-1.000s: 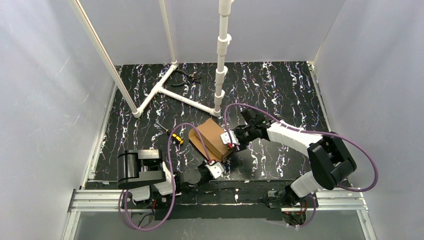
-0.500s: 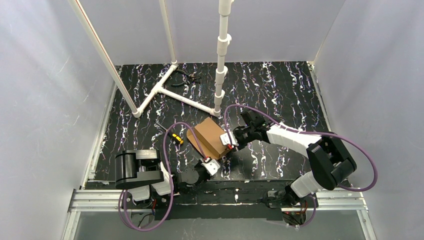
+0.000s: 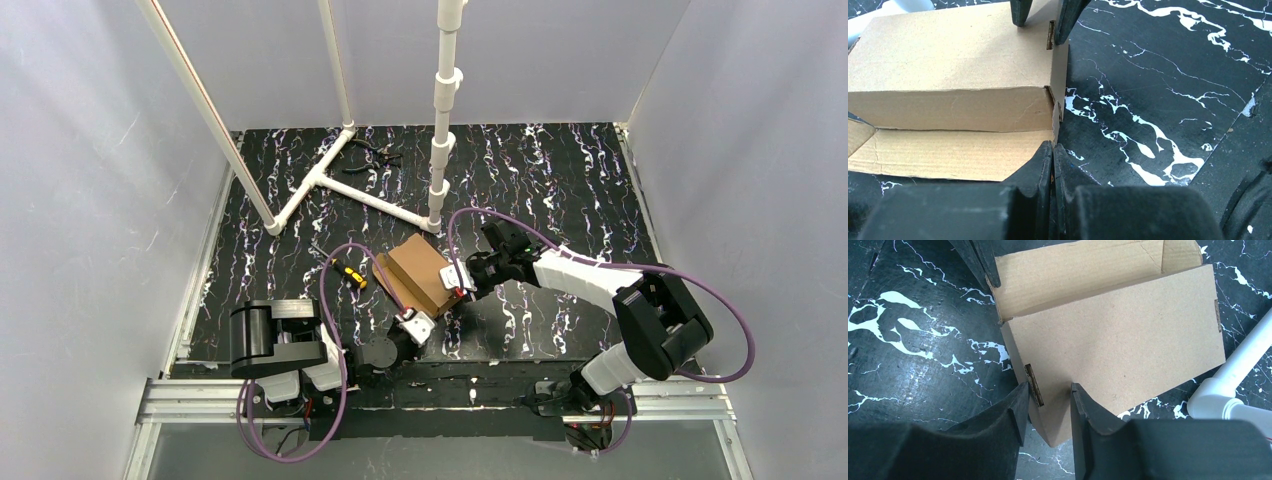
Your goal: Fold the paper box
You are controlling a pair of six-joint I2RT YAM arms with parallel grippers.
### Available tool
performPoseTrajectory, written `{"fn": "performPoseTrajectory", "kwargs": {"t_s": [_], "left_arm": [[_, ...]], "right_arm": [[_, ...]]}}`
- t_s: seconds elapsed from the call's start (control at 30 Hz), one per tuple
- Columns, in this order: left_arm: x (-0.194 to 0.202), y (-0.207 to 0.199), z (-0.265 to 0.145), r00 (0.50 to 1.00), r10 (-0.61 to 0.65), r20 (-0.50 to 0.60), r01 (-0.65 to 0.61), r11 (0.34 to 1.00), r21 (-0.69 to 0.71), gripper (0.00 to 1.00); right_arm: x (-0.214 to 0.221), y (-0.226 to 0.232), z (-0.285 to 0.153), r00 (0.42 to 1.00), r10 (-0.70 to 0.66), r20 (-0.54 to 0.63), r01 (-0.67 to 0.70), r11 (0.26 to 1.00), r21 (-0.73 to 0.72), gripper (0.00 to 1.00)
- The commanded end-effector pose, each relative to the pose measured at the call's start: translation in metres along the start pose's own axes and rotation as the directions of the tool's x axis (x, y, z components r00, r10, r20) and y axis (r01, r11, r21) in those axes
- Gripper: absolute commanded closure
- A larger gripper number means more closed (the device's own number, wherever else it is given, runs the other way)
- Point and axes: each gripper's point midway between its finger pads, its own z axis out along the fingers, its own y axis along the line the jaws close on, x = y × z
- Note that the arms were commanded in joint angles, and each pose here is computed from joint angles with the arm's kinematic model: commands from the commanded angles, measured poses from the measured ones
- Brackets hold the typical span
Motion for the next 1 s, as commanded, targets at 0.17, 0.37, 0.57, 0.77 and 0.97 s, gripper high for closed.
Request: {"fn": "performPoseTrajectory", "kwargs": {"t_s": [0.17,0.37,0.57,0.77,0.97], "left_arm": [[-0.006,0.012,-0.002,0.993,-0.113,0.027,0.115,0.990,-0.079,1.00],[-0.010,0.015,-0.001,0.990,-0.136,0.040,0.140,0.985,-0.103,1.00],[-0.014,0.015,0.001,0.989,-0.137,0.047,0.141,0.984,-0.113,1.00],[-0.021,0.015,0.006,0.990,-0.137,0.036,0.141,0.981,-0.131,1.00],[-0.027,0.016,0.007,0.991,-0.133,0.004,0.132,0.980,-0.148,1.00]], "right_arm": [[0.024,0.013,0.001,0.994,0.068,-0.084,-0.070,0.997,-0.017,0.59],[0.023,0.014,0.001,0.994,0.070,-0.081,-0.072,0.997,-0.021,0.59],[0.023,0.016,0.001,0.995,0.071,-0.076,-0.073,0.997,-0.027,0.59],[0.022,0.018,0.002,0.995,0.070,-0.070,-0.073,0.997,-0.039,0.59],[0.021,0.020,0.003,0.995,0.068,-0.067,-0.072,0.996,-0.050,0.60]]}}
